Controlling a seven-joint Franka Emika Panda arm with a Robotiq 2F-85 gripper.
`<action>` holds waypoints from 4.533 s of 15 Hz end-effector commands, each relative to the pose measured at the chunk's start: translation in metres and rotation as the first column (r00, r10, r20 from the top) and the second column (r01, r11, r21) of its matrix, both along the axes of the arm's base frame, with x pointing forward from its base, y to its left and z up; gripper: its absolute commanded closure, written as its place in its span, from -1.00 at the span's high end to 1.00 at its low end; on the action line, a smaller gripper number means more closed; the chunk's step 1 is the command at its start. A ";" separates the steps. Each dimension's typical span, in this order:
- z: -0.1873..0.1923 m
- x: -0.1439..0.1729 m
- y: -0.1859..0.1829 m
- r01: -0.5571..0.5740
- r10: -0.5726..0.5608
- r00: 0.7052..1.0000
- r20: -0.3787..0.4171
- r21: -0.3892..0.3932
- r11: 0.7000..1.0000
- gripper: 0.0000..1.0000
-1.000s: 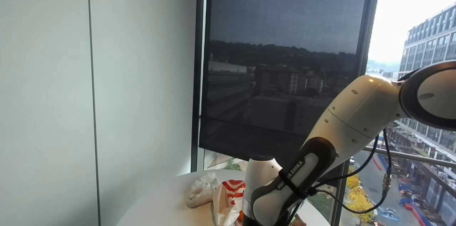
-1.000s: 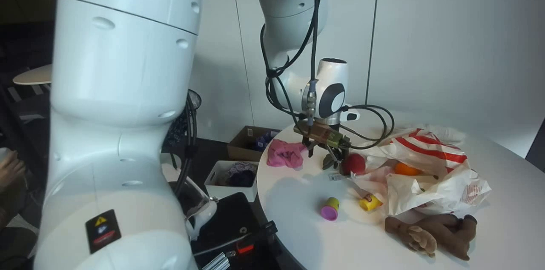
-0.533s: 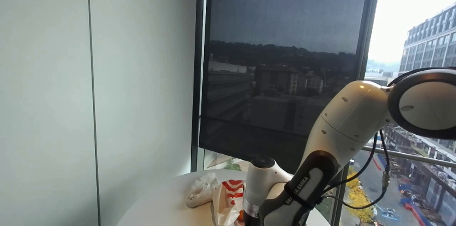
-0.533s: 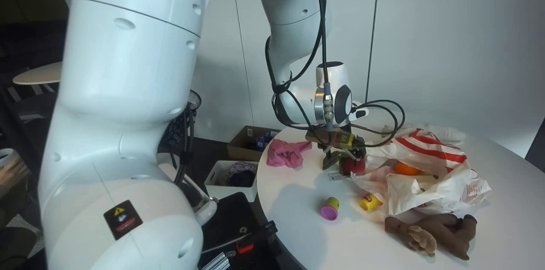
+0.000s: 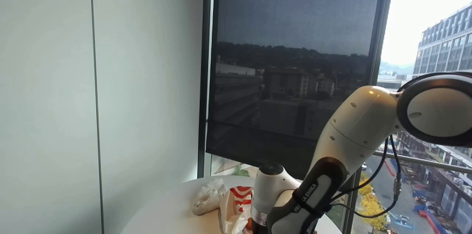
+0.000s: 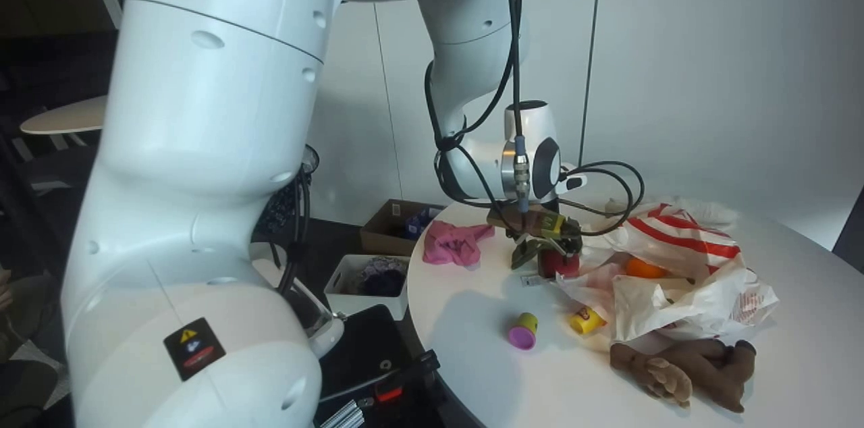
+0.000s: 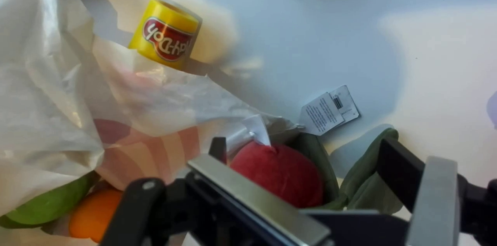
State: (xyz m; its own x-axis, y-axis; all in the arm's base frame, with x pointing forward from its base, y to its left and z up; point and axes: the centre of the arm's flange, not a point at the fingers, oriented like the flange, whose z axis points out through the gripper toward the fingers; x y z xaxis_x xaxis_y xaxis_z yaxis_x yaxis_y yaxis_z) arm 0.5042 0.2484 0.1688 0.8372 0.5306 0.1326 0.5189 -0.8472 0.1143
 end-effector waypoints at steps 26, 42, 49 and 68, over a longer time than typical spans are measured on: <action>-0.015 0.088 0.019 0.051 -0.033 0.994 -0.105 0.178 0.983 -0.70; 0.086 0.082 -0.032 0.204 -0.208 0.978 0.027 0.110 0.973 -0.69; 0.039 0.109 -0.057 0.242 -0.241 0.968 0.065 -0.006 0.970 -0.71; -0.018 0.165 -0.066 0.443 -0.448 0.894 0.012 0.122 0.888 -0.71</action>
State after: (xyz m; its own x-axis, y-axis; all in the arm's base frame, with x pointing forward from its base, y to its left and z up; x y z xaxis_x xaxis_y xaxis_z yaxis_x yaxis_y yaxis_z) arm 0.6526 0.1828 0.1586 0.9605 0.1474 0.2361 0.1248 -0.9863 0.1080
